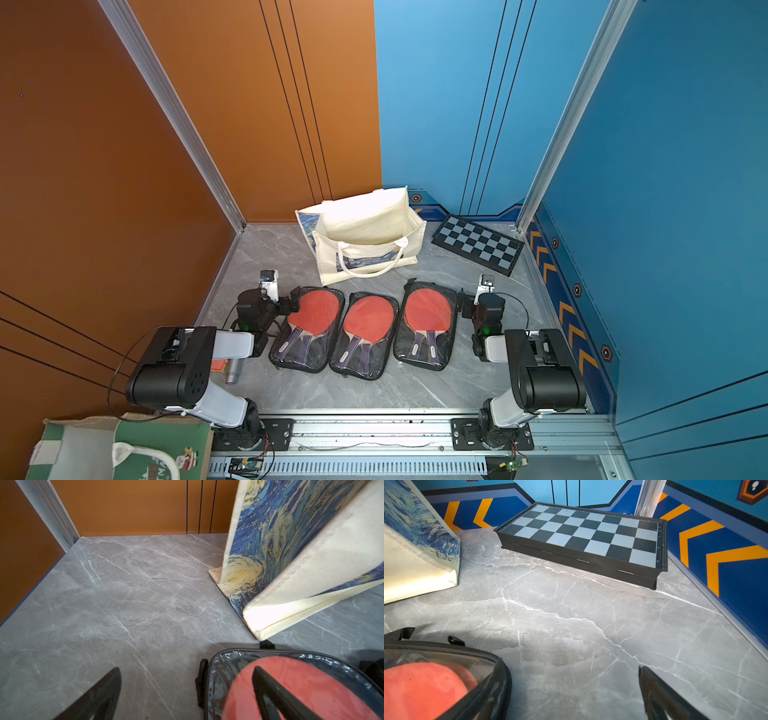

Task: Remove the ping pong set from the canvas bag
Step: Reset both arms

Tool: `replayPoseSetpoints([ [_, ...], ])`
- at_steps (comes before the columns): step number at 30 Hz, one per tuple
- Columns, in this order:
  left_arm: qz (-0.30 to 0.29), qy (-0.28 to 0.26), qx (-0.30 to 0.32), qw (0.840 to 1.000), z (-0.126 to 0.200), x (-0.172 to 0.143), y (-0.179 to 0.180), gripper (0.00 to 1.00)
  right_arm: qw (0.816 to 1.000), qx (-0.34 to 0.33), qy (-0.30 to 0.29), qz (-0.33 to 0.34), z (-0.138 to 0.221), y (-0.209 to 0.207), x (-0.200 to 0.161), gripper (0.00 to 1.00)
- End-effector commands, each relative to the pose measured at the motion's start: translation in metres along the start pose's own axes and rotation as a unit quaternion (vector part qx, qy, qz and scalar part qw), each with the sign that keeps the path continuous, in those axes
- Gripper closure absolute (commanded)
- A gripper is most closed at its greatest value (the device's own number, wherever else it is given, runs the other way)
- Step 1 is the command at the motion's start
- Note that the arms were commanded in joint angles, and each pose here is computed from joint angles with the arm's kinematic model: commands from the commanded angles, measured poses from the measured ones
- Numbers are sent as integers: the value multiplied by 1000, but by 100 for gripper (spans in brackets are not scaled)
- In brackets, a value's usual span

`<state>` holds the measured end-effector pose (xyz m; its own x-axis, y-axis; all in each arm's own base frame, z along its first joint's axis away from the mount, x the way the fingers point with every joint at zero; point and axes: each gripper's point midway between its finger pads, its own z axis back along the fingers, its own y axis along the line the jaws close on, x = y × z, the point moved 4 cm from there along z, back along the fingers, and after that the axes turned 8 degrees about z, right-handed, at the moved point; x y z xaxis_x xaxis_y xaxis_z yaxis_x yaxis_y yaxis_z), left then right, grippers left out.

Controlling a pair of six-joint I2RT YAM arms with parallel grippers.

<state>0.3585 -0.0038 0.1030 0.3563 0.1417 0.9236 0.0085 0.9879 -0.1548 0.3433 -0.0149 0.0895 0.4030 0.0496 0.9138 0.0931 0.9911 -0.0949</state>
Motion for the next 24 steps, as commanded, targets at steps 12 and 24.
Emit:
replayPoseSetpoints([
  [12,-8,-5,7,1000,0,0,1,2,999,-7,-33,6,-5,0,20,0],
  [24,-9,-5,7,1000,0,0,1,2,999,-7,-33,7,-5,0,20,0],
])
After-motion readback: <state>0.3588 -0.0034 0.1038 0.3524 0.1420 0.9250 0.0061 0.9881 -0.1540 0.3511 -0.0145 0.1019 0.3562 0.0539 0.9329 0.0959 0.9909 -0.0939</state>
